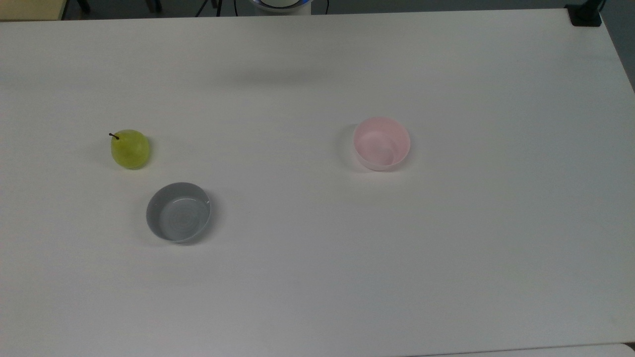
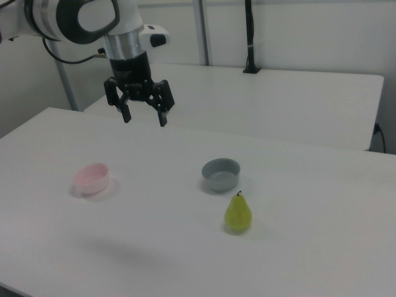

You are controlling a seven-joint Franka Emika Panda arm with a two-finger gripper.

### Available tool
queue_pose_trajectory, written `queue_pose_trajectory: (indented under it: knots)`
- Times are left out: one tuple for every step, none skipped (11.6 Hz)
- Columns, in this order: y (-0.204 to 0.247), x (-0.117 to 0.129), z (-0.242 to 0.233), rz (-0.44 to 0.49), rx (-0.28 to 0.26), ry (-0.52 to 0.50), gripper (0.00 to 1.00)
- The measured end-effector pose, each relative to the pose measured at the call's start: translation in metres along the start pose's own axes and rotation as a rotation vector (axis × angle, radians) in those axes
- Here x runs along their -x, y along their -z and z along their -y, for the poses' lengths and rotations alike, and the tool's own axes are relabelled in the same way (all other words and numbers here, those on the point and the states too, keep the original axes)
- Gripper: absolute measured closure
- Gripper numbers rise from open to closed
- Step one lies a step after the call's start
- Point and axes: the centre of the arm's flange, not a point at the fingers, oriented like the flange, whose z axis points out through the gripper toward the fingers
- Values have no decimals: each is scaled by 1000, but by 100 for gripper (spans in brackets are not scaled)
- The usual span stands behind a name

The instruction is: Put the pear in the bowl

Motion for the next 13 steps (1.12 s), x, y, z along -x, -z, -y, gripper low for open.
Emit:
queue_pose_trajectory:
  knots:
    - [-2, 4, -13, 5, 1, 72, 0]
    - [-6, 7, -27, 15, 3, 133, 0]
    - [-13, 11, -45, 30, 15, 170, 0]
    - [-20, 13, -64, 44, 36, 184, 0]
    - [-30, 14, -82, 60, 55, 178, 0]
    - [-43, 10, -98, 56, 73, 168, 0]
    - [-60, 4, -114, 42, 92, 152, 0]
    - [-79, -1, -128, 40, 104, 139, 0]
    - [-100, -7, -140, 40, 115, 130, 0]
    - [-119, -13, -148, 37, 126, 125, 0]
    - [-138, -17, -154, 34, 135, 123, 0]
    - [-157, -21, -157, 21, 142, 124, 0]
    - [-176, -25, -159, 7, 153, 128, 0]
